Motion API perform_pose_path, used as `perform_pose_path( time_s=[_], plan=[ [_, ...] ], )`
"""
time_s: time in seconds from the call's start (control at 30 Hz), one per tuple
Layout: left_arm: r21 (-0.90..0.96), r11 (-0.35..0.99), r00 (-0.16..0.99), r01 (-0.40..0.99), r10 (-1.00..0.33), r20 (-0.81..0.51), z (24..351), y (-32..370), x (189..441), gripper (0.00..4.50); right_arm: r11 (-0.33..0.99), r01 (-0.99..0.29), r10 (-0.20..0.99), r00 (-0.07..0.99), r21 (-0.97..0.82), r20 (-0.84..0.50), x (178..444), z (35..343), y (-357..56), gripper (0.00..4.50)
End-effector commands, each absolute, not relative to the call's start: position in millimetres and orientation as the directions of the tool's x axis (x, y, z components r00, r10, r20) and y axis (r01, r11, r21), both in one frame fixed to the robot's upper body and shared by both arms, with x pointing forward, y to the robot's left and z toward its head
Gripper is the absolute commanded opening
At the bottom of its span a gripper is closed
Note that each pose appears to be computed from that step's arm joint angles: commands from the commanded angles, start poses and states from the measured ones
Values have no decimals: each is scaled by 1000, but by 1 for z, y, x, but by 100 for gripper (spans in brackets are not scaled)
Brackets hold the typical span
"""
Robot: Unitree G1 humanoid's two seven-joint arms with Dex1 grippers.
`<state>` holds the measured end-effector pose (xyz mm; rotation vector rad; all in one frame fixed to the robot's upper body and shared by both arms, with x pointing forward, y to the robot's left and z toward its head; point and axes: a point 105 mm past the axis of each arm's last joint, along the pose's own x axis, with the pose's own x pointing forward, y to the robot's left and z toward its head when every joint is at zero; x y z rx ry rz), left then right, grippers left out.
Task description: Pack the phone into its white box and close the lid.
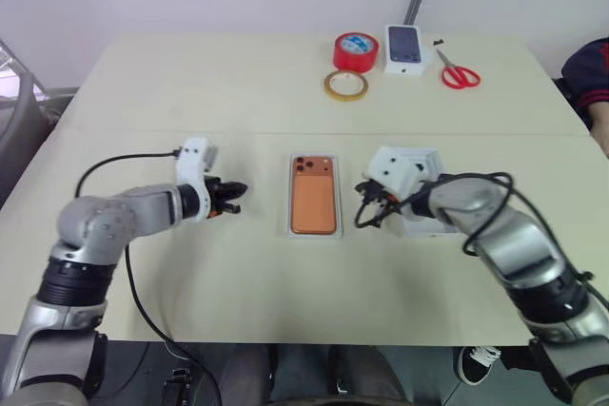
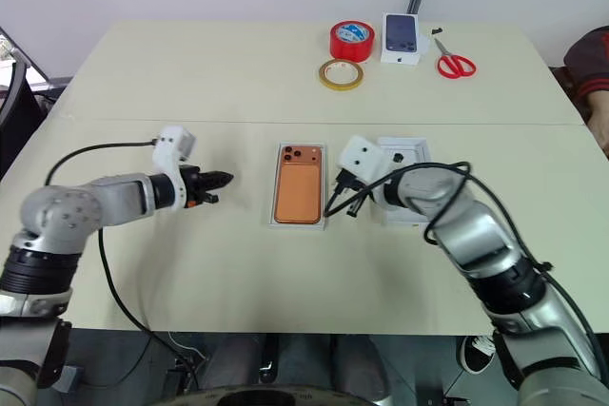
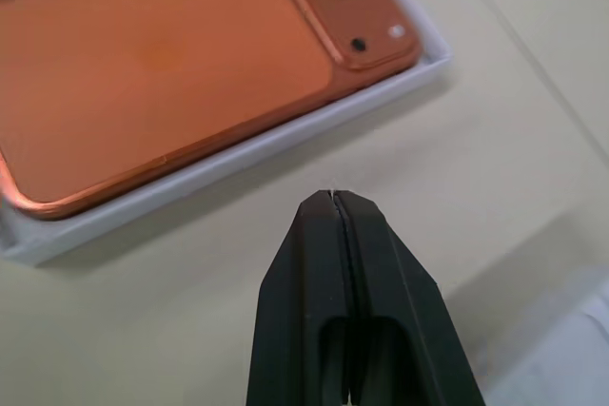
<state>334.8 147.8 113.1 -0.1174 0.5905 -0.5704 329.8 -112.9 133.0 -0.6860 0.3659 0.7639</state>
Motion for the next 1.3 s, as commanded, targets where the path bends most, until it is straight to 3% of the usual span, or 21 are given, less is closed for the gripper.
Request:
perform_pose_path(
  time_s=[0.03,0.2,0.37,0.57,0.87,1.0,1.3],
  plan=[
    [-178,798,665,576,-584,-466,118,119,341,11,497,-704,455,709,-507,-538,344,130,-104,0],
    [-131,742,609,657,-625,-488,109,92,341,11,493,-709,453,704,-504,-547,354,122,-91,0],
    [-144,634,499,760,-711,-494,106,55,327,11,474,-729,488,684,-494,-542,347,127,-85,0],
    [-174,482,350,859,-799,-489,109,6,309,11,473,-740,465,671,-479,-578,322,128,-112,0],
    [-243,326,176,914,-856,-487,108,-58,290,11,556,-682,304,699,-476,-647,288,124,-173,0],
    [-266,289,129,920,-862,-490,106,-66,283,11,582,-657,252,706,-479,-662,280,121,-190,0],
    [-273,329,152,904,-845,-513,101,-51,290,11,607,-627,211,720,-489,-662,274,124,-209,0]
  ],
)
